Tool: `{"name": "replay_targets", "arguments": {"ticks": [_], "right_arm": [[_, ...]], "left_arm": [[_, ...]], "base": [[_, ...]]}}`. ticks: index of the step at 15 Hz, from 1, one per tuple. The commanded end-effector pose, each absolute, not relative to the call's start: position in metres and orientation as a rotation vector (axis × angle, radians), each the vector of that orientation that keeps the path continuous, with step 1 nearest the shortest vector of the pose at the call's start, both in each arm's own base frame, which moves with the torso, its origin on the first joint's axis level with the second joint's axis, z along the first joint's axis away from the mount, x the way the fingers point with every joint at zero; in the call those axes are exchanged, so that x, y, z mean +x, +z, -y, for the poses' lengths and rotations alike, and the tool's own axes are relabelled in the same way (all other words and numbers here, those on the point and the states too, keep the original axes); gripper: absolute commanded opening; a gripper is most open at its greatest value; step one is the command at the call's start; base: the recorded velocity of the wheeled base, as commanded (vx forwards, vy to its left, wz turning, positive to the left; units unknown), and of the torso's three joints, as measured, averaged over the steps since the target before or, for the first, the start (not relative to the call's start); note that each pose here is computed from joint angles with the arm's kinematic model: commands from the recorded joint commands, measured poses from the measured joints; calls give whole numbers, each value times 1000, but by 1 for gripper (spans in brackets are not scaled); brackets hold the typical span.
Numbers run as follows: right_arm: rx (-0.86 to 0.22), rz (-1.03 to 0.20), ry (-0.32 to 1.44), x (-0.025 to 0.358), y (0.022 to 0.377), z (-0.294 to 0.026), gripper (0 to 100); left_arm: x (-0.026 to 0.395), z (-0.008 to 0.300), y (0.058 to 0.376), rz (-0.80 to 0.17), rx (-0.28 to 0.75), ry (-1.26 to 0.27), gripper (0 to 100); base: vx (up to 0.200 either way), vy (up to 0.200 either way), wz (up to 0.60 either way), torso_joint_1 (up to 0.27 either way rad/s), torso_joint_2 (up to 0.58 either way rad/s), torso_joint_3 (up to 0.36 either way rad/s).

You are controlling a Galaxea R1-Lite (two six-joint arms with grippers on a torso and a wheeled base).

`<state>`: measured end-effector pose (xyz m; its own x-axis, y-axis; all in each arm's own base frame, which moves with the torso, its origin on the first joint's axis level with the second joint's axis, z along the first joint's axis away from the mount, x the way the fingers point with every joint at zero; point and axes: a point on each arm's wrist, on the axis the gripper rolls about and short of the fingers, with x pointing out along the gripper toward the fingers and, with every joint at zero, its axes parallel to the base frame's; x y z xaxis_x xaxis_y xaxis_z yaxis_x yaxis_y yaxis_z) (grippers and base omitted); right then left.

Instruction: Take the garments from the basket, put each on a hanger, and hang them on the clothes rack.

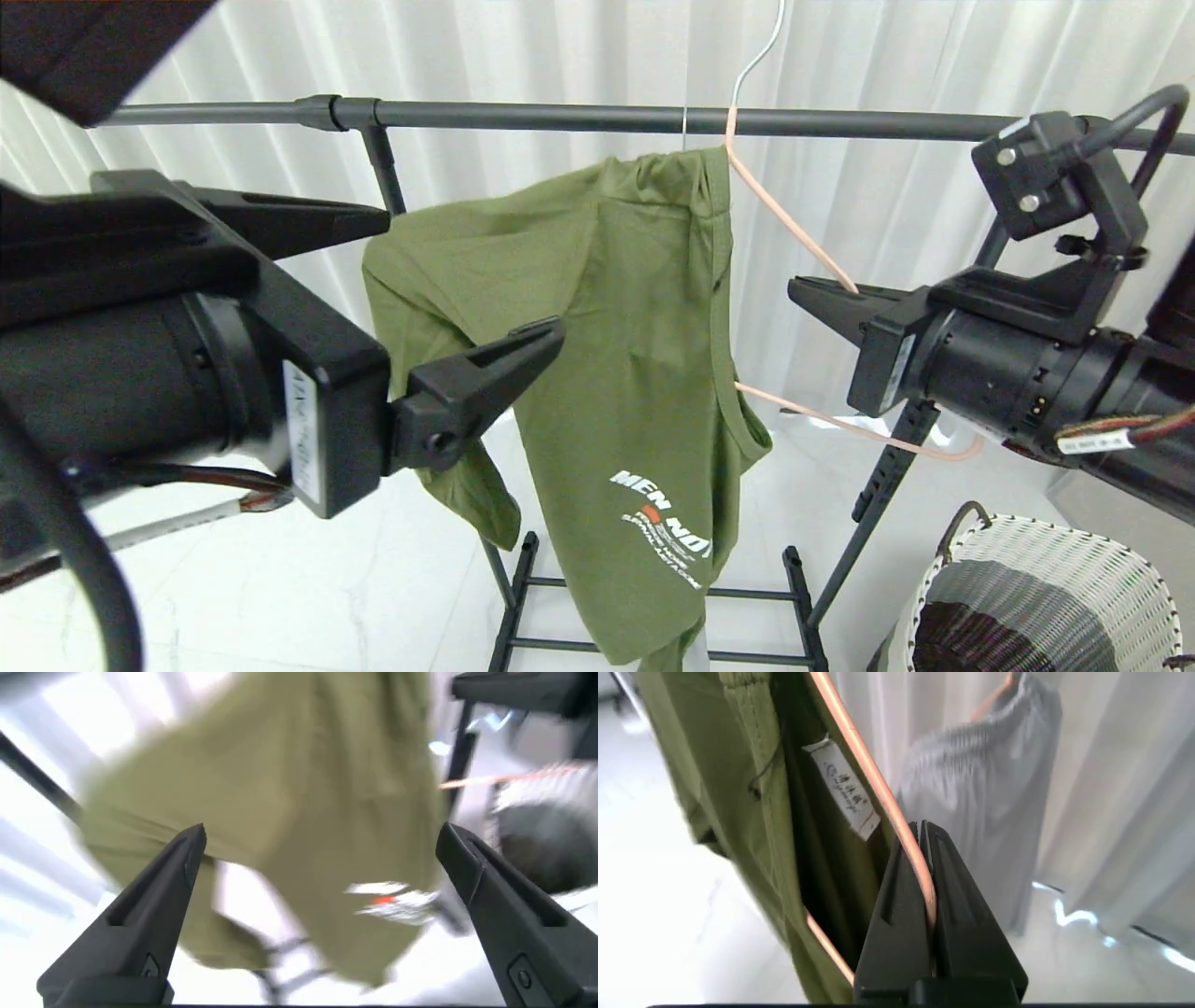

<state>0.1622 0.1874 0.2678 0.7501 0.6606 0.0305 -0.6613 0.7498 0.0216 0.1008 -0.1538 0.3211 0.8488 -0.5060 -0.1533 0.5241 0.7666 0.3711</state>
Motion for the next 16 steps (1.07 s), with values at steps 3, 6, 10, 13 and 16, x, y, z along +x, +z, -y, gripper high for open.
{"name": "replay_targets", "arguments": {"ticks": [3, 6, 10, 13, 16], "right_arm": [[-60, 51, 721, 140, 259, -161, 0], [-103, 69, 728, 134, 258, -157, 0], [-153, 82, 745, 127, 254, -155, 0], [-155, 93, 781, 120, 255, -157, 0], [-158, 97, 791, 117, 255, -159, 0]], "left_arm": [[108, 147, 323, -20, 473, -590, 100], [118, 162, 314, -50, 523, -632, 100], [130, 171, 302, -62, 628, -689, 100], [142, 172, 300, -59, 608, -649, 100], [146, 171, 295, -65, 601, -645, 100]], "base": [[0, 0, 0, 0, 0, 0], [0, 0, 0, 0, 0, 0], [0, 0, 0, 0, 0, 0], [0, 0, 0, 0, 0, 0], [0, 0, 0, 0, 0, 0]]}}
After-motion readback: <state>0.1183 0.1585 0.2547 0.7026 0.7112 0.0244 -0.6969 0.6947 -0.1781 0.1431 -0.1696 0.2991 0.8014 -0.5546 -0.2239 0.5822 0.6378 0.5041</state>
